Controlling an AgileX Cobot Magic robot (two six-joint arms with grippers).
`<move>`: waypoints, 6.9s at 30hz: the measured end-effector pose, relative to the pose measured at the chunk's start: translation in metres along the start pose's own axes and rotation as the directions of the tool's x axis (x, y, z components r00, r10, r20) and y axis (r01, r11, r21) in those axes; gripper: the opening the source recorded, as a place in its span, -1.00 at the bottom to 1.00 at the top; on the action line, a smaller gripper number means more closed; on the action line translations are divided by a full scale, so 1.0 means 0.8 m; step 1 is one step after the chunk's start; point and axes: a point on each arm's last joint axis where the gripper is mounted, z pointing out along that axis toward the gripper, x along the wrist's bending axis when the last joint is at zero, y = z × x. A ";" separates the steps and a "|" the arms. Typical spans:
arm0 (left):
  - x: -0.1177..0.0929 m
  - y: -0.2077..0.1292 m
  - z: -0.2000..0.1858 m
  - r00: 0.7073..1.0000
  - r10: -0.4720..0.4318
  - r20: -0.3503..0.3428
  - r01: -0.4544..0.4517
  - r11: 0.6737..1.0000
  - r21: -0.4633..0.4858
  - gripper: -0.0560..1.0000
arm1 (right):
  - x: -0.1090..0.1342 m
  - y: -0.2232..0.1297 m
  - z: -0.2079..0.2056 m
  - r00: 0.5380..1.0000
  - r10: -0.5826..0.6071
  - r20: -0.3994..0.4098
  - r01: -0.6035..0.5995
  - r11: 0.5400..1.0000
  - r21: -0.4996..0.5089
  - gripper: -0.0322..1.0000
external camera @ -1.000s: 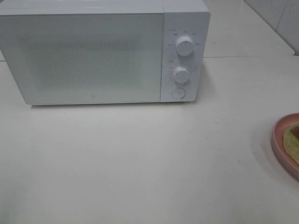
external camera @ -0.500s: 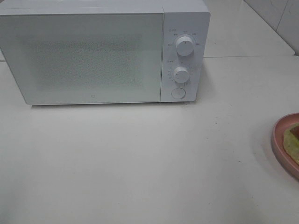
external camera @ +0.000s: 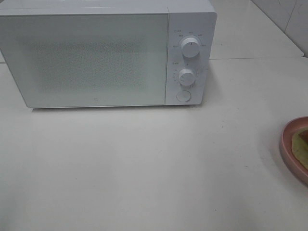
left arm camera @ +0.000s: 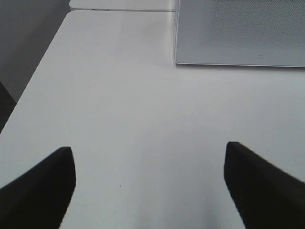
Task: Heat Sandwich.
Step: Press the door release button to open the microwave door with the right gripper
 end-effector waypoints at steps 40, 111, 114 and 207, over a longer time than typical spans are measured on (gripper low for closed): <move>0.000 0.000 0.000 1.000 0.000 0.000 0.000 1.000 0.000 0.62 | 0.095 -0.098 0.132 0.666 0.724 -0.178 -0.685 0.688 0.238 -0.92; 0.000 0.000 0.000 1.000 0.000 0.000 0.000 1.000 0.000 0.62 | 0.108 -0.187 0.282 0.499 0.866 -0.033 -0.800 0.475 0.368 -0.92; 0.000 0.000 0.000 1.000 0.000 0.000 0.000 1.000 0.000 0.62 | 0.106 -0.188 0.284 0.500 0.866 -0.026 -0.802 0.474 0.364 -0.92; 0.000 0.000 0.000 1.000 0.000 0.000 0.000 1.000 -0.001 0.62 | 0.097 -0.220 0.316 0.548 0.834 -0.068 -0.809 0.549 0.210 -0.92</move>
